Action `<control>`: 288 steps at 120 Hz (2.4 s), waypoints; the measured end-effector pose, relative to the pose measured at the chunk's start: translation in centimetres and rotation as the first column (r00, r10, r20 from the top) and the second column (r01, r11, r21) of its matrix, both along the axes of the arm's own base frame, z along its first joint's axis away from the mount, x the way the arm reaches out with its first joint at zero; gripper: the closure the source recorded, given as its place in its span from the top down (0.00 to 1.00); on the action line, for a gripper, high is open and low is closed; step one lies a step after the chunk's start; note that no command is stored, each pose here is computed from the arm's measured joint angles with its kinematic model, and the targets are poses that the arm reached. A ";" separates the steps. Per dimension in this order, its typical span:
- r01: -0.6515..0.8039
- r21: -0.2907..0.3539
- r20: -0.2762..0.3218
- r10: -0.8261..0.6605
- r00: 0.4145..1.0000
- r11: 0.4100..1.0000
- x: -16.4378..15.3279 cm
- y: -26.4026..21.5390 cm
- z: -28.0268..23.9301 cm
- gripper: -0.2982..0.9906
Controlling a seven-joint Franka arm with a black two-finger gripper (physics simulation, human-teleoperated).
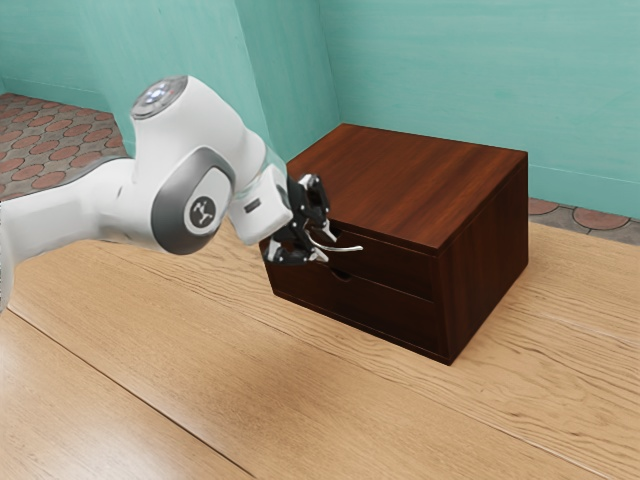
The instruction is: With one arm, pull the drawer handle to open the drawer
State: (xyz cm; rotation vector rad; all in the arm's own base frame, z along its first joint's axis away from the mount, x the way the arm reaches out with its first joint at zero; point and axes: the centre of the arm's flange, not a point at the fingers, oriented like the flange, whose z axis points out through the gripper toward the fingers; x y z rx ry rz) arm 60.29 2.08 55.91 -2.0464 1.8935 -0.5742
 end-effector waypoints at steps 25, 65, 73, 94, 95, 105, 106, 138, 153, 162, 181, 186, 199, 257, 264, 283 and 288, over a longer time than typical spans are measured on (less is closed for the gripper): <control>-0.006 -0.001 -0.001 0.006 1.000 1.000 -0.2 0.0 0.0 0.29; -0.011 -0.004 -0.010 0.011 1.000 1.000 -2.0 0.0 -0.1 0.26; -0.012 -0.006 -0.011 0.012 1.000 1.000 -2.6 0.0 0.0 0.25; -0.014 -0.010 -0.024 0.014 1.000 1.000 -4.1 0.1 -0.4 0.25; -0.014 -0.010 -0.025 0.014 1.000 1.000 -4.2 0.1 -0.4 0.25; -0.014 -0.011 -0.026 0.013 1.000 1.000 -5.0 0.1 -0.3 0.25; -0.014 -0.011 -0.027 0.013 1.000 1.000 -5.1 0.1 -0.3 0.25; -0.011 -0.015 -0.030 0.011 0.999 1.000 -7.6 0.1 -0.1 0.24; -0.005 -0.016 -0.030 0.005 1.000 1.000 -9.3 -0.2 0.1 0.24; -0.001 -0.013 -0.032 0.001 1.000 1.000 -10.2 -0.3 0.0 0.24; 0.002 -0.012 -0.034 -0.002 0.999 1.000 -11.5 -0.4 -0.2 0.24; 0.001 -0.013 -0.032 -0.001 0.999 1.000 -11.8 -0.3 -0.1 0.24; 0.001 -0.011 -0.029 -0.001 1.000 1.000 -12.7 -0.2 0.1 0.24; 0.004 -0.010 -0.035 -0.005 0.999 1.000 -15.6 -0.2 -0.3 0.24; 0.005 -0.010 -0.033 -0.006 0.999 1.000 -16.0 -0.2 -0.1 0.24; 0.012 -0.008 -0.028 -0.013 1.000 1.000 -17.0 -0.6 0.2 0.24; 0.013 -0.008 -0.028 -0.013 1.000 1.000 -17.2 -0.6 0.2 0.24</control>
